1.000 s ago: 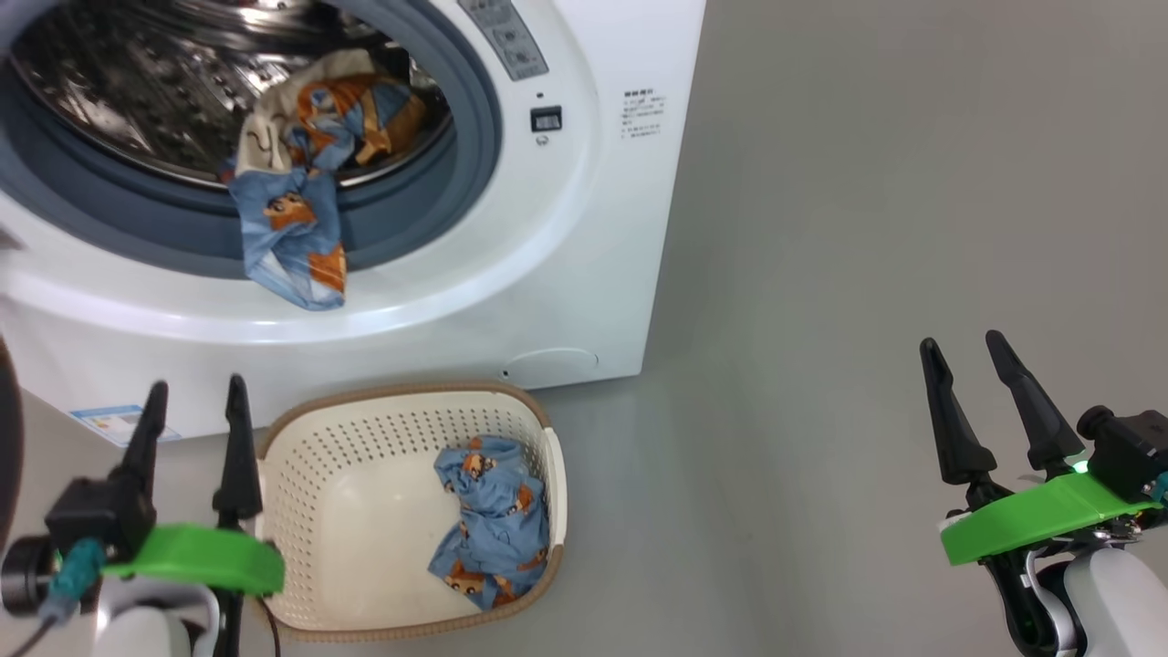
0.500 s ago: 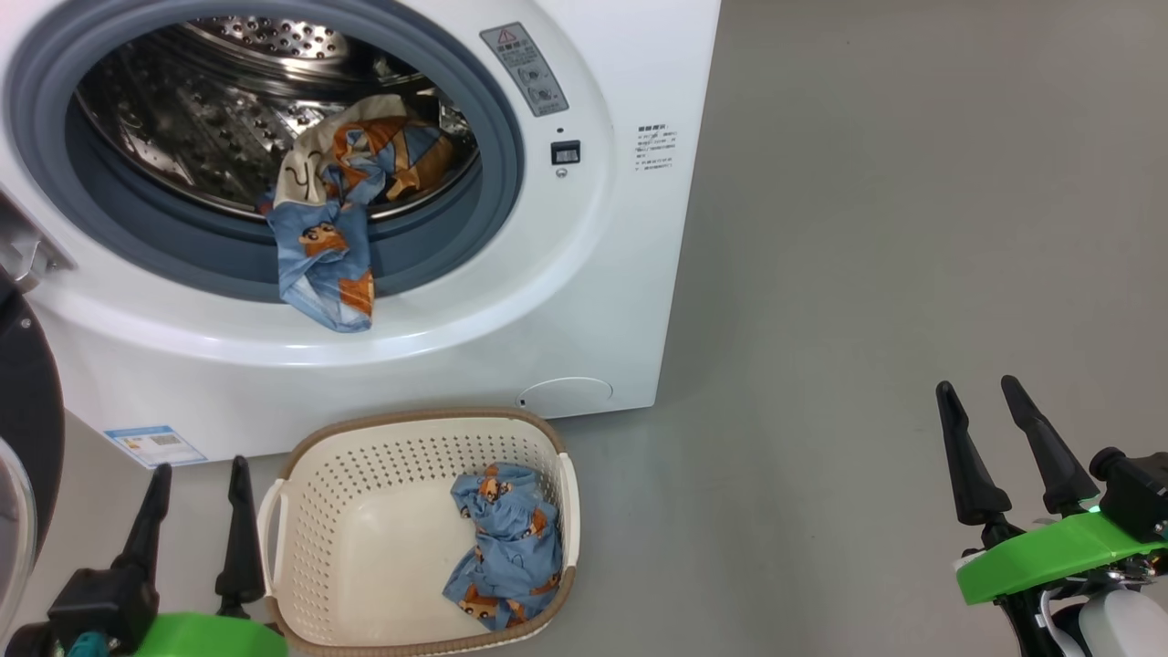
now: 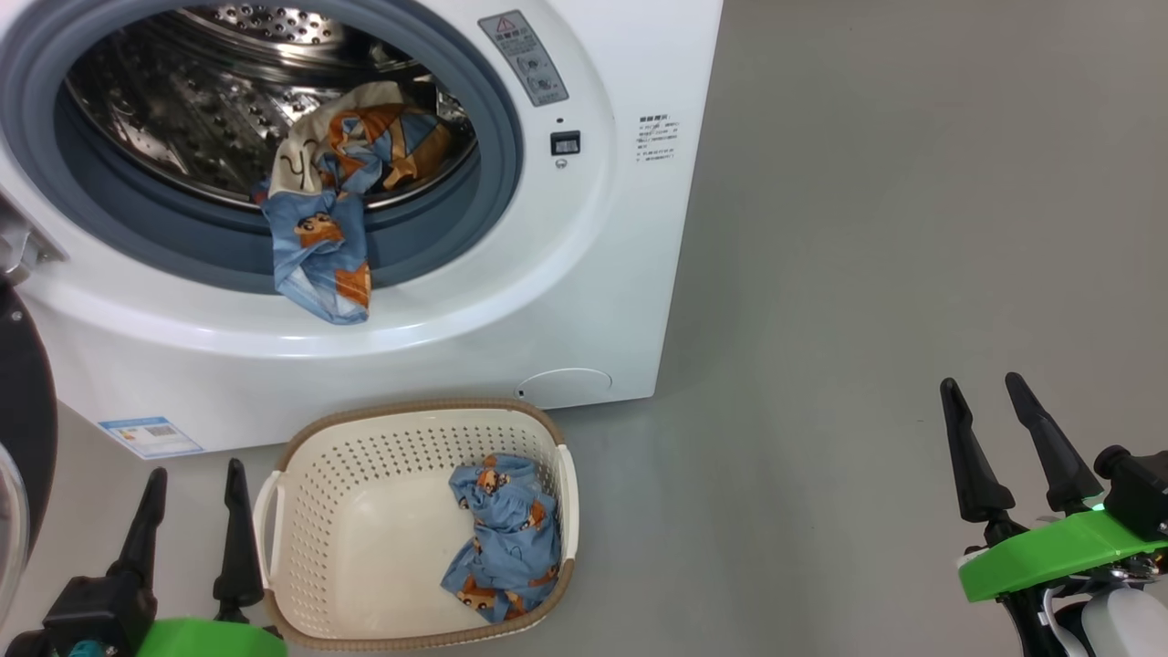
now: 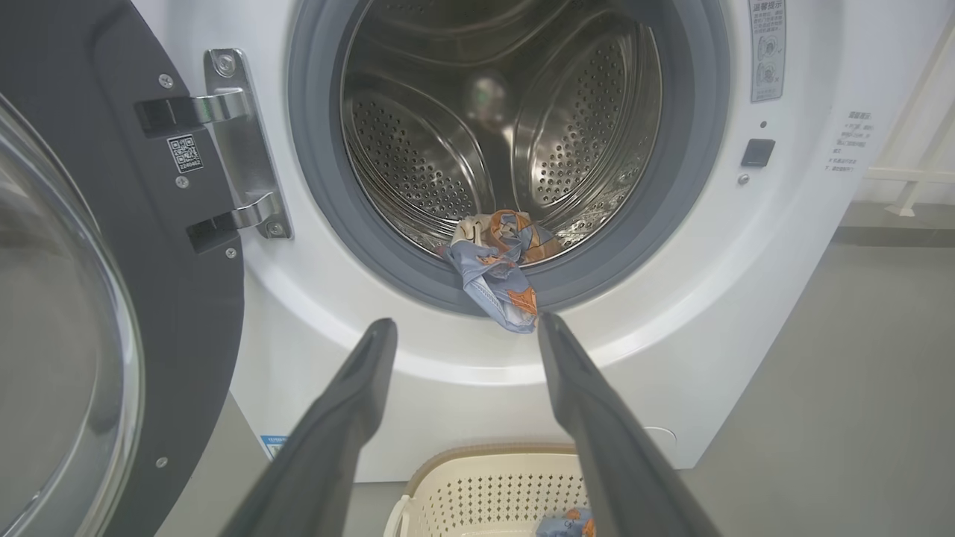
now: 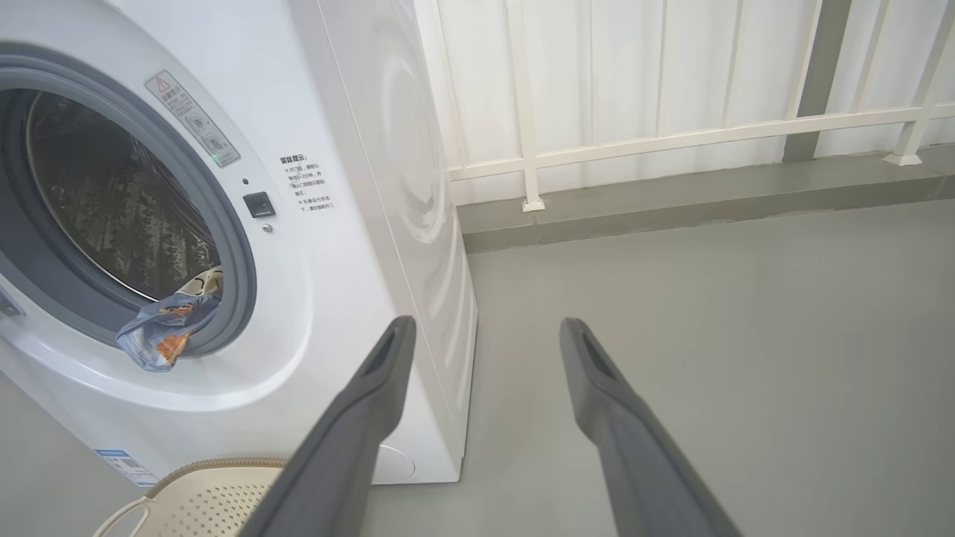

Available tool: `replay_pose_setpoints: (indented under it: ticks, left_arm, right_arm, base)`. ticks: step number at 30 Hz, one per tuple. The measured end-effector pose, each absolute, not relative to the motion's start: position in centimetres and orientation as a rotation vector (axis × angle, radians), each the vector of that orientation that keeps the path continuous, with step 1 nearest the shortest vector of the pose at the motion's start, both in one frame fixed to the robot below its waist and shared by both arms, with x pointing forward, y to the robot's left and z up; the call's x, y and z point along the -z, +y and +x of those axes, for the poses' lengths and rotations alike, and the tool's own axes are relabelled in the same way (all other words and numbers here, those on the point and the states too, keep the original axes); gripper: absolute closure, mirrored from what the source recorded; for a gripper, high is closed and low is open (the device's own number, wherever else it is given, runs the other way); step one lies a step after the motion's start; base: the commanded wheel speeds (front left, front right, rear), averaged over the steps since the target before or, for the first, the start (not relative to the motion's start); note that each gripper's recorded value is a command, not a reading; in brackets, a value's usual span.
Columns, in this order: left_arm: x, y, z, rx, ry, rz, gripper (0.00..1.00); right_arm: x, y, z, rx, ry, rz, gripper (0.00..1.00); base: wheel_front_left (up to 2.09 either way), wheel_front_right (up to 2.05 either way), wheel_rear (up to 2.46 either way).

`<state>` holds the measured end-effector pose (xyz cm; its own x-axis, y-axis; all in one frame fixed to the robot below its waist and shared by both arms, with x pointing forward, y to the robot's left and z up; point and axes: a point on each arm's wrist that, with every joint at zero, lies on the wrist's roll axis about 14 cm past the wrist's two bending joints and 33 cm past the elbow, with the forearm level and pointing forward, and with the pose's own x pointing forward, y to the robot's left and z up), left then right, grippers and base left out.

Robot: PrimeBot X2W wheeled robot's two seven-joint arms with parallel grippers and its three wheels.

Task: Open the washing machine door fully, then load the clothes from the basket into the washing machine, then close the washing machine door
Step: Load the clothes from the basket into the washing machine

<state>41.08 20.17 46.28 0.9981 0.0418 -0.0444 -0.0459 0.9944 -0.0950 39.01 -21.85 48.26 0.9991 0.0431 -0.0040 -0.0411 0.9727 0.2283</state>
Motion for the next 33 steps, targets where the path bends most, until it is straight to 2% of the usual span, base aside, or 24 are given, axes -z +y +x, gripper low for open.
replay_pose_setpoints:
  ticks: [14, 33]
  left_arm:
    - [-44.5, 19.9, 42.4, -0.041, 0.086, -0.101, 0.0]
    - [-41.4, 19.2, 51.4, -0.027, 0.121, -0.13, 0.0]
  right_arm:
    - [-46.6, -21.6, 39.9, -0.041, 0.051, 0.237, 0.0]
    - [-44.0, -20.7, 45.7, -0.069, 0.081, 0.235, 0.0]
  base:
    - [0.0, 0.0, 0.0]
    - [0.0, 0.0, 0.0]
